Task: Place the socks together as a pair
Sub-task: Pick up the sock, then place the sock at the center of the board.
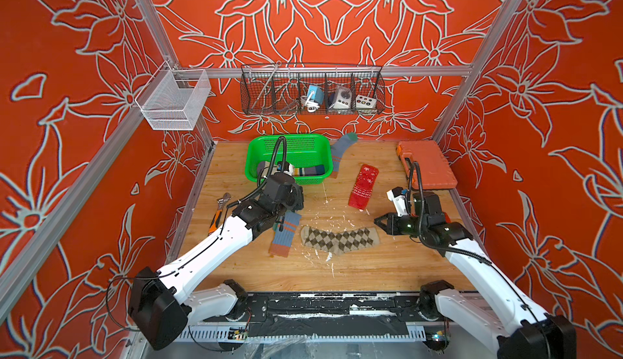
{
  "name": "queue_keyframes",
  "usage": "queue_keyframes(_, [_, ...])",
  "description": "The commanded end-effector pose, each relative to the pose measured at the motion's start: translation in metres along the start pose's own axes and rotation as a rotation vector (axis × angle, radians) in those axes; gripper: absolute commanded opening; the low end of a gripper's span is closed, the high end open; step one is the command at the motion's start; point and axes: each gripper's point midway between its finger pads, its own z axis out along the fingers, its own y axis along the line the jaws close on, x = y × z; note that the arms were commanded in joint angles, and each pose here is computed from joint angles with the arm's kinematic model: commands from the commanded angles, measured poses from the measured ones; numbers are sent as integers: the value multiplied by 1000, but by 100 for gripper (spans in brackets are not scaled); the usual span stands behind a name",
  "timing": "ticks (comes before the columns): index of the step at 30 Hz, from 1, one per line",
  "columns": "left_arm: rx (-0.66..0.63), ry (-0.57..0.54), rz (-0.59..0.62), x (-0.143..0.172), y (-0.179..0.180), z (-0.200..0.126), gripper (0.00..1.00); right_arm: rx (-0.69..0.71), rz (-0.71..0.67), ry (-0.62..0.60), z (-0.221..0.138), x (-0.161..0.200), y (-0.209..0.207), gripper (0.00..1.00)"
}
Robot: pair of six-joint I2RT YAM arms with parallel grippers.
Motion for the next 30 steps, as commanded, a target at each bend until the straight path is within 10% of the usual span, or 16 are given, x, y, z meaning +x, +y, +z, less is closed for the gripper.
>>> queue_keyframes(1, [62, -29, 19, -22, -15, -11, 0, -30, -20, -5, -8, -6, 13, 14])
queue_keyframes(17, [328, -167, -94, -47, -61, -39, 0, -34, -21, -1, -1, -21, 15, 9])
queue_keyframes(30, [445, -7, -120, 77, -88, -45, 0, -46, -5, 22, 11, -24, 12, 8])
